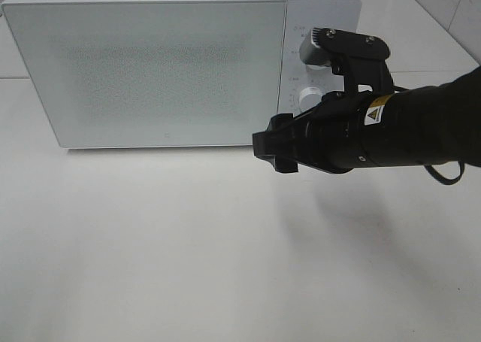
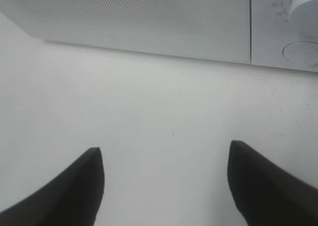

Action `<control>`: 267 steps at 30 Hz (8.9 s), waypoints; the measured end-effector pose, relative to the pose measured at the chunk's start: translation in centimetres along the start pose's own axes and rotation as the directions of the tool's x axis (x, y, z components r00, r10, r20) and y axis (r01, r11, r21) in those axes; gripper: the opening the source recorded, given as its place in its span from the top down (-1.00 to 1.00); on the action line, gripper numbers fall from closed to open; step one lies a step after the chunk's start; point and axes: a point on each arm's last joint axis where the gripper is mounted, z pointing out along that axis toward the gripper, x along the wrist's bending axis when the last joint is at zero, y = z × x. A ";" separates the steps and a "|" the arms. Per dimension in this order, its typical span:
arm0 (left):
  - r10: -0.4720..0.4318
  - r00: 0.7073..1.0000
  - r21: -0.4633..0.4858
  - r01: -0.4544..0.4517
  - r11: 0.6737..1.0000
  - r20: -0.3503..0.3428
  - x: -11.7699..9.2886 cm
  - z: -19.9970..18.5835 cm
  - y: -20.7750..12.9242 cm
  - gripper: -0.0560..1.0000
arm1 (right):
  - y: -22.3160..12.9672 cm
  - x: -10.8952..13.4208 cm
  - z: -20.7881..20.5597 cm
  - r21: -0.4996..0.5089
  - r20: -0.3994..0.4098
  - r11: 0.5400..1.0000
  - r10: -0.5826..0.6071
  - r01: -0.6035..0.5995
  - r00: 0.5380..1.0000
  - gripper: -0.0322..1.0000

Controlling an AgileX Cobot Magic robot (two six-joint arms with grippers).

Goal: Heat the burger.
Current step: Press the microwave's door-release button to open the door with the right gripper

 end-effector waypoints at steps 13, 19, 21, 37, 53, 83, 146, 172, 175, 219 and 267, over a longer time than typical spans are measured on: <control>0.000 1.000 0.000 0.000 1.000 0.000 0.0 0.0 0.0 -0.98 | 0.3 0.3 -5.7 0.260 0.007 0.944 -0.210 0.201 0.978 -0.33; 0.000 1.000 0.000 0.000 1.000 0.000 0.0 0.0 0.0 -0.98 | -0.2 0.1 -7.9 0.325 0.010 0.924 -0.218 0.203 0.976 -0.33; 0.000 1.000 0.000 0.000 1.000 0.000 0.0 0.0 0.0 -0.98 | -0.6 0.0 -9.1 0.363 0.012 0.910 -0.222 0.203 0.975 -0.33; 0.000 1.000 0.000 0.000 1.000 0.000 0.0 0.0 0.0 -0.98 | -2.2 -0.8 -17.4 0.211 0.026 0.946 -0.257 0.246 0.966 -0.33; 0.000 1.000 0.000 0.000 1.000 0.000 0.0 0.0 0.0 -0.98 | -6.7 -4.4 -23.6 -0.014 0.256 0.999 -0.030 0.035 0.966 -0.33; 0.000 1.000 0.000 0.000 1.000 0.000 0.0 0.0 0.0 -0.98 | -13.3 -4.5 -27.3 -0.287 0.396 0.957 0.070 0.051 0.916 -0.33; 0.000 1.000 0.000 0.000 1.000 0.000 0.0 0.0 0.0 -0.98 | -1.5 -7.5 -18.1 -0.271 0.372 0.960 0.042 0.065 0.927 -0.33; 0.000 1.000 0.000 0.000 1.000 0.000 0.0 0.0 0.0 -0.98 | -1.3 -10.0 -7.9 -0.424 0.266 0.901 0.030 0.089 0.963 -0.33; 0.000 1.000 0.000 0.000 1.000 0.000 0.0 0.0 0.0 -0.98 | -1.5 -10.4 -7.1 -0.417 0.266 0.906 0.054 0.065 0.963 -0.33; 0.000 1.000 0.000 0.000 1.000 0.000 0.0 0.0 0.0 -0.98 | -5.7 -1.8 0.3 -0.460 0.339 0.882 0.068 0.103 0.938 -0.33; 0.000 1.000 0.000 0.000 1.000 0.000 0.0 0.0 0.0 -0.98 | -7.0 -1.8 2.0 -0.367 -0.327 -0.002 0.936 -0.930 0.127 0.94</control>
